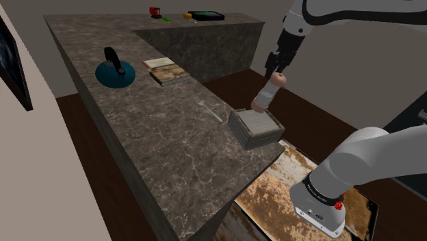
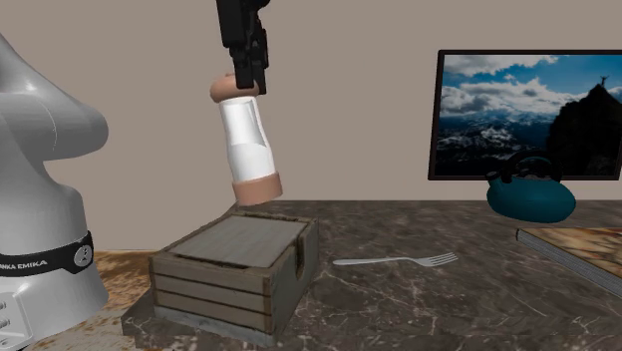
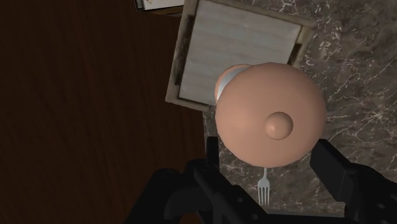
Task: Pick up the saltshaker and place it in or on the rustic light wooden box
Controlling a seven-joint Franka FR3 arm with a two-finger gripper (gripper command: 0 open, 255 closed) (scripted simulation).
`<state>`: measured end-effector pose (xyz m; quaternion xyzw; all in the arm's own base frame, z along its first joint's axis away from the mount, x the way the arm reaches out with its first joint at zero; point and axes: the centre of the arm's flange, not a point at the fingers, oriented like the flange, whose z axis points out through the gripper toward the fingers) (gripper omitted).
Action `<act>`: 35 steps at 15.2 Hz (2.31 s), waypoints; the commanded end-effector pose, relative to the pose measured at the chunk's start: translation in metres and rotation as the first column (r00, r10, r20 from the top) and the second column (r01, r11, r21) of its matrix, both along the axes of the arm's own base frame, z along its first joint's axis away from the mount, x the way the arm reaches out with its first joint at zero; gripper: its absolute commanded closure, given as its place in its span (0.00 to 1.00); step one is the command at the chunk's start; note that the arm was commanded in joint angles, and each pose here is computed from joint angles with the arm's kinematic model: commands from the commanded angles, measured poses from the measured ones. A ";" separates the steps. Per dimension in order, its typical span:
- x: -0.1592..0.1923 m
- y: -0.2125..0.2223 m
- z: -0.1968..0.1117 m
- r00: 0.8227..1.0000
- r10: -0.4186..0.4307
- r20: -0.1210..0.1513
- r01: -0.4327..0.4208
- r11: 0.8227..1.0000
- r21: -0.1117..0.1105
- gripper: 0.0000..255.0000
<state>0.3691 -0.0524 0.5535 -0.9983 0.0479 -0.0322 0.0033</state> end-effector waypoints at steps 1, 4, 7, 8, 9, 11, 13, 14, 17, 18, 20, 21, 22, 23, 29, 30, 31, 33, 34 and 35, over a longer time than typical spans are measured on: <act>0.000 0.000 -0.011 1.000 0.000 0.001 0.000 1.000 0.000 1.00; 0.000 0.000 -0.027 1.000 0.000 0.001 0.000 1.000 0.000 1.00; 0.000 0.000 -0.043 1.000 0.000 0.001 0.000 1.000 0.000 1.00; 0.000 0.000 -0.048 1.000 0.000 0.001 0.000 1.000 0.000 1.00; 0.000 0.000 -0.053 1.000 0.000 0.001 0.000 1.000 0.000 1.00; 0.000 0.000 -0.057 1.000 0.000 0.001 0.000 1.000 0.000 1.00; 0.000 0.000 -0.057 1.000 0.000 0.001 0.000 1.000 0.000 1.00; 0.000 0.000 -0.057 1.000 0.000 0.001 0.000 1.000 0.000 1.00; 0.000 0.000 -0.057 1.000 0.000 0.001 0.000 1.000 0.000 1.00; 0.000 0.000 -0.057 1.000 0.000 0.001 0.000 1.000 0.000 1.00; 0.000 0.001 -0.057 1.000 0.000 0.001 0.000 1.000 0.000 0.00; 0.000 0.001 -0.057 1.000 0.000 0.001 0.000 1.000 0.000 0.00; 0.000 0.001 -0.057 1.000 0.000 0.001 0.000 1.000 0.000 0.00; 0.001 0.001 -0.057 1.000 0.000 0.001 0.000 1.000 0.000 0.00; -0.003 0.000 -0.007 1.000 0.000 0.001 0.000 1.000 0.000 0.00; -0.003 0.000 -0.007 1.000 0.000 0.001 0.000 1.000 0.000 0.00; -0.003 0.000 -0.007 1.000 0.000 0.001 0.000 1.000 0.000 0.00; -0.003 0.000 -0.007 1.000 0.000 0.001 0.000 1.000 0.000 0.00; -0.003 0.000 -0.007 1.000 0.000 0.001 0.000 1.000 0.000 0.00; -0.003 0.000 -0.007 1.000 0.000 0.001 0.000 1.000 0.000 0.00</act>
